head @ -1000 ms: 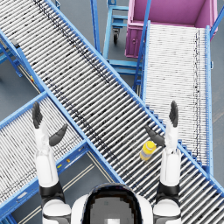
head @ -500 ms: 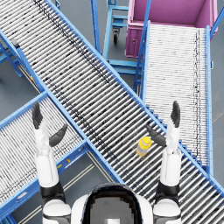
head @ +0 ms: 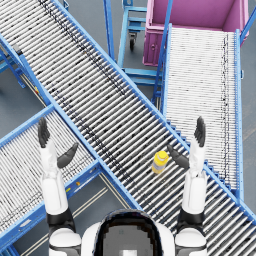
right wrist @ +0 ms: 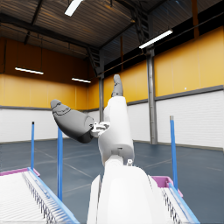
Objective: Pick up the oil and place it on the left assembly line, put the cola on the right, and keep Sprite still
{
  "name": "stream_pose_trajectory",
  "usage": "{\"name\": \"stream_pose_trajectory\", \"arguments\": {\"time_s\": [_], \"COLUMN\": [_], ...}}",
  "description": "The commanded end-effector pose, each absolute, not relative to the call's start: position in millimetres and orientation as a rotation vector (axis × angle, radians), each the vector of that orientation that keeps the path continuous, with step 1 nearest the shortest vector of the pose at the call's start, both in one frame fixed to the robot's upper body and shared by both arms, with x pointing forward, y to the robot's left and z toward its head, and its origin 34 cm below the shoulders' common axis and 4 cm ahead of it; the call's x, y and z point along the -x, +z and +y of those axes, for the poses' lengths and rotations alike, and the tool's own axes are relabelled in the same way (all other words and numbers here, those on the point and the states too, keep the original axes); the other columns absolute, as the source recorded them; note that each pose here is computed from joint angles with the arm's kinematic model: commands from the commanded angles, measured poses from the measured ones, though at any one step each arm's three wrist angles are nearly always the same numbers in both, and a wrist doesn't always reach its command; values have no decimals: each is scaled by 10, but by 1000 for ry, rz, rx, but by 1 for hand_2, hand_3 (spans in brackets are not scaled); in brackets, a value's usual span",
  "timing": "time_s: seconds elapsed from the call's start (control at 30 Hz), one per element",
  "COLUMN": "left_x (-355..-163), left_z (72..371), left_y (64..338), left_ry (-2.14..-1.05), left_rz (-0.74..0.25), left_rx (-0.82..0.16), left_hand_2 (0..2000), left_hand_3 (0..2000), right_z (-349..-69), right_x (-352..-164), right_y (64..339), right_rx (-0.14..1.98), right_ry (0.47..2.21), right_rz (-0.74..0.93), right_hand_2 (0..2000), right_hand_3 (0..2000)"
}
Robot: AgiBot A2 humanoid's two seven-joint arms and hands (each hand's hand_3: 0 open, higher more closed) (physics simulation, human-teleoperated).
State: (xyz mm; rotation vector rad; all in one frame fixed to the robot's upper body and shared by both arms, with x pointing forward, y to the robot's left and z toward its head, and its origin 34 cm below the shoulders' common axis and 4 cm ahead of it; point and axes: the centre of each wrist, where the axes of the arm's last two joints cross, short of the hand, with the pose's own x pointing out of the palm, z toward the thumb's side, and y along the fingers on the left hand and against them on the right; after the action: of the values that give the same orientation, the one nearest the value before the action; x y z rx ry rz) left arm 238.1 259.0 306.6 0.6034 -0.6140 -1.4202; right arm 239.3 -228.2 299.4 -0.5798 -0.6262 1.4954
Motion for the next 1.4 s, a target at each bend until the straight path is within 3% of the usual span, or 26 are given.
{"name": "stream_pose_trajectory", "arguments": {"time_s": [0.03,0.27,0.63,0.87,1.2,1.23,1.27,1.4], "left_x": [-2381,-2359,-2382,-2441,-2467,-2472,-2469,-2433], "left_z": [2584,2497,2391,2410,2438,2470,2448,2470], "left_y": [3066,3078,3048,2997,2946,2988,2947,2979], "left_ry": [-1422,-1452,-1494,-1489,-1477,-1462,-1472,-1457], "left_rz": [-615,-627,-628,-614,-605,-615,-606,-620], "left_rx": [-603,-611,-596,-567,-540,-552,-538,-551], "left_hand_2": [0,0,0,0,0,0,0,0], "left_hand_3": [0,0,0,0,0,0,0,0], "right_z": [-2210,-1958,-1792,-1674,-1493,-1513,-1493,-1495], "right_x": [-2315,-2242,-2511,-2585,-2945,-2945,-2955,-2954], "right_y": [2863,2411,1359,989,792,763,763,761], "right_rx": [548,414,80,-35,-134,-145,-147,-131], "right_ry": [1530,1677,1764,1788,1781,1772,1779,1883], "right_rz": [-600,-465,-122,-6,66,73,73,83], "right_hand_2": [0,0,0,0,0,1361,2000,2000], "right_hand_3": [0,0,0,0,0,327,653,1960]}}
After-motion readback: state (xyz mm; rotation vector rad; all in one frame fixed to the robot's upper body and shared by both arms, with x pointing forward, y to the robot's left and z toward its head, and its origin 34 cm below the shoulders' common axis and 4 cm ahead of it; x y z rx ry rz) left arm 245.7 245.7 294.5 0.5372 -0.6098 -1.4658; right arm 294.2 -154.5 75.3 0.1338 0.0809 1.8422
